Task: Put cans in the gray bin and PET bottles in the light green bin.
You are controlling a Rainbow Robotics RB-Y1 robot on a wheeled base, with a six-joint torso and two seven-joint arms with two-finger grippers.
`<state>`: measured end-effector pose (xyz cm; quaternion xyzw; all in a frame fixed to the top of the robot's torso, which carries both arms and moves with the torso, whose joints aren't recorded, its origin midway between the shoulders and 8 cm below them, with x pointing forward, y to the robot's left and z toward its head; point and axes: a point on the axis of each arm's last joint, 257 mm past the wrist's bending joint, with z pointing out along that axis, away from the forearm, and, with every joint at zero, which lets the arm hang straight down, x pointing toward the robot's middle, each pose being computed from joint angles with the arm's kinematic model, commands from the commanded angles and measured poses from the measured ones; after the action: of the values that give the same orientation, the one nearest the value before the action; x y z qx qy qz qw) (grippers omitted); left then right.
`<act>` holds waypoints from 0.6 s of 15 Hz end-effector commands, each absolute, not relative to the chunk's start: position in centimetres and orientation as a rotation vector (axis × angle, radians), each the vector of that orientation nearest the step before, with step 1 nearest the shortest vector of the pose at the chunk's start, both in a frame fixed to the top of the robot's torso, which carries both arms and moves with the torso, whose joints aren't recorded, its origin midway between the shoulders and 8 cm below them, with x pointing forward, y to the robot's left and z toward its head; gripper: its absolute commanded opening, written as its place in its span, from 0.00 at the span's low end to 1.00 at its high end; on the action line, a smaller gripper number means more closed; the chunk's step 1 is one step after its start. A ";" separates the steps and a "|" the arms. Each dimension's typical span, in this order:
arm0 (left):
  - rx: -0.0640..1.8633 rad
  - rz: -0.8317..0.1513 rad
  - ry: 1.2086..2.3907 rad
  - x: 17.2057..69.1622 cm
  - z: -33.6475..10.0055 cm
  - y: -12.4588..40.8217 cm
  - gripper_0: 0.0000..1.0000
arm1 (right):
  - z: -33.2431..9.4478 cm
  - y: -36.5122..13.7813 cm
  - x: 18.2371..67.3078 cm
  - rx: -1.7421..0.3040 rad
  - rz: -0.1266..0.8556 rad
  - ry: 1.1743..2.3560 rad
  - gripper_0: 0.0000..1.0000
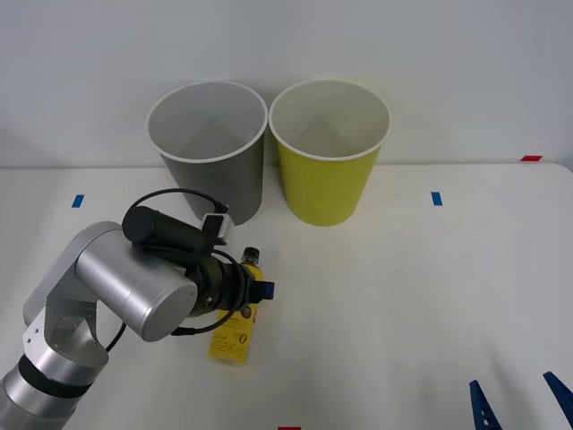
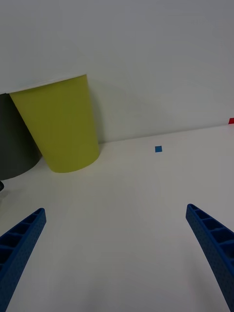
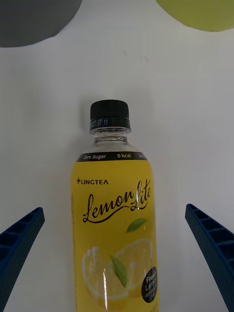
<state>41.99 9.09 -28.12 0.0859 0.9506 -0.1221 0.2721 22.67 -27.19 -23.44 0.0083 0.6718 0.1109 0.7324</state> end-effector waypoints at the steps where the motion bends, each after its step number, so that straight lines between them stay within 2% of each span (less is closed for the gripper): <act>1: 0.245 -0.325 2.569 41.7 -28.5 8.9 1.00 | -23.4 -27.2 22.7 0.018 0.244 1.478 1.00; 9: 0.209 -0.339 2.577 42.8 -29.8 8.7 1.00 | -23.4 -27.2 22.7 0.018 0.244 1.478 1.00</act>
<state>42.84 8.74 -29.70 0.0779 0.9530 -0.1246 0.2649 22.67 -27.19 -23.44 0.0083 0.6718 0.1109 0.7324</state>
